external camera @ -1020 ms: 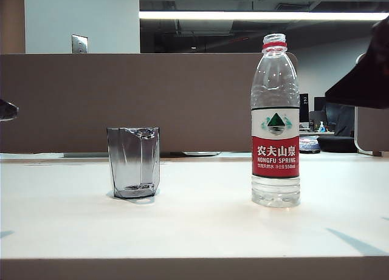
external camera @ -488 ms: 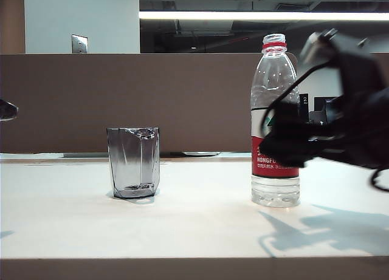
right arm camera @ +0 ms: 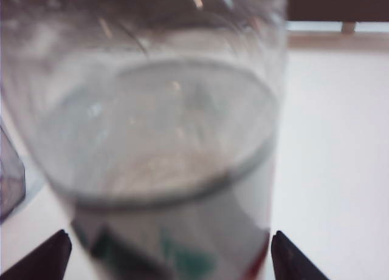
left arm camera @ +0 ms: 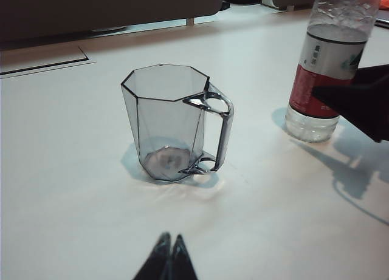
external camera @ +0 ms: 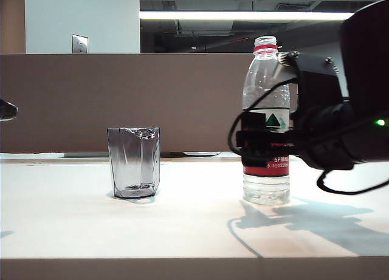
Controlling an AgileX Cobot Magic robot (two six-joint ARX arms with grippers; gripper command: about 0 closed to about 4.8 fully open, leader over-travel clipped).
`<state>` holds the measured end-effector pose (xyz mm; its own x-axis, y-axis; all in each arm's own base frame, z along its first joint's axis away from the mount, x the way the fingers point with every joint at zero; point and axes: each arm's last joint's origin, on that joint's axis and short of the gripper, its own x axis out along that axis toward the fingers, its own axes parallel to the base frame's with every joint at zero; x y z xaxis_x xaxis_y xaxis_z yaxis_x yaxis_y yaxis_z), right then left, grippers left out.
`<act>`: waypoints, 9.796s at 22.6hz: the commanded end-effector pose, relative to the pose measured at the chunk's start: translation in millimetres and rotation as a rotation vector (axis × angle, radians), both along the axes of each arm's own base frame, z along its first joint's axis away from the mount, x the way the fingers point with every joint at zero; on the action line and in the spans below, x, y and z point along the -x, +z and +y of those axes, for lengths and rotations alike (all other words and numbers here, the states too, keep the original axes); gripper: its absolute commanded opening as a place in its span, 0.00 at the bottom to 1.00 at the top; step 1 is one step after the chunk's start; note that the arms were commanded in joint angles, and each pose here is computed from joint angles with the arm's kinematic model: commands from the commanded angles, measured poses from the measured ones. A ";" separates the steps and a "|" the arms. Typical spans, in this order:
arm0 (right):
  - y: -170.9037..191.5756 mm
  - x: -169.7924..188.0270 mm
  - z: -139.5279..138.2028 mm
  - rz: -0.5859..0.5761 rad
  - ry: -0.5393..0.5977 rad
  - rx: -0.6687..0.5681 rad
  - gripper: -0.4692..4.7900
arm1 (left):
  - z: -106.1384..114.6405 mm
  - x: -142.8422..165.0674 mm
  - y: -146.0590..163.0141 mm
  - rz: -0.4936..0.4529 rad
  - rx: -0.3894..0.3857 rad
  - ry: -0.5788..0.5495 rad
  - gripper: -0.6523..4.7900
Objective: Pick up the mineral water bottle on the table and pour water into the mug until it's half full.
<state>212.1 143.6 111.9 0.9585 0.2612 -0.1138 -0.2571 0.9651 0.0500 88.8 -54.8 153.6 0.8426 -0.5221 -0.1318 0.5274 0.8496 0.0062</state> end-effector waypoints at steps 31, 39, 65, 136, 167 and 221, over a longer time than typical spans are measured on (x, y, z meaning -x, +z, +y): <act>1.5 -29.4 13.3 -0.050 -0.076 -0.010 0.70 | 0.0 -0.1 2.3 -0.014 0.008 0.002 0.11; 1.4 -29.2 13.1 -0.056 -0.073 0.020 0.69 | 0.0 -0.1 2.3 -0.014 0.008 0.002 0.11; 64.7 -75.3 49.2 -0.146 0.092 0.594 0.69 | 0.4 -0.3 2.4 -0.014 0.008 0.006 0.11; 87.6 -99.2 57.1 -0.197 0.167 1.299 0.68 | 14.1 -7.3 2.3 -0.015 0.007 0.152 0.11; 89.3 -100.3 56.9 -0.231 0.186 1.513 0.68 | 14.0 -7.3 2.3 -0.015 0.007 0.151 0.11; 101.2 -104.3 59.5 -0.315 0.158 1.627 0.66 | 14.0 -7.2 2.4 -0.015 0.008 0.151 0.11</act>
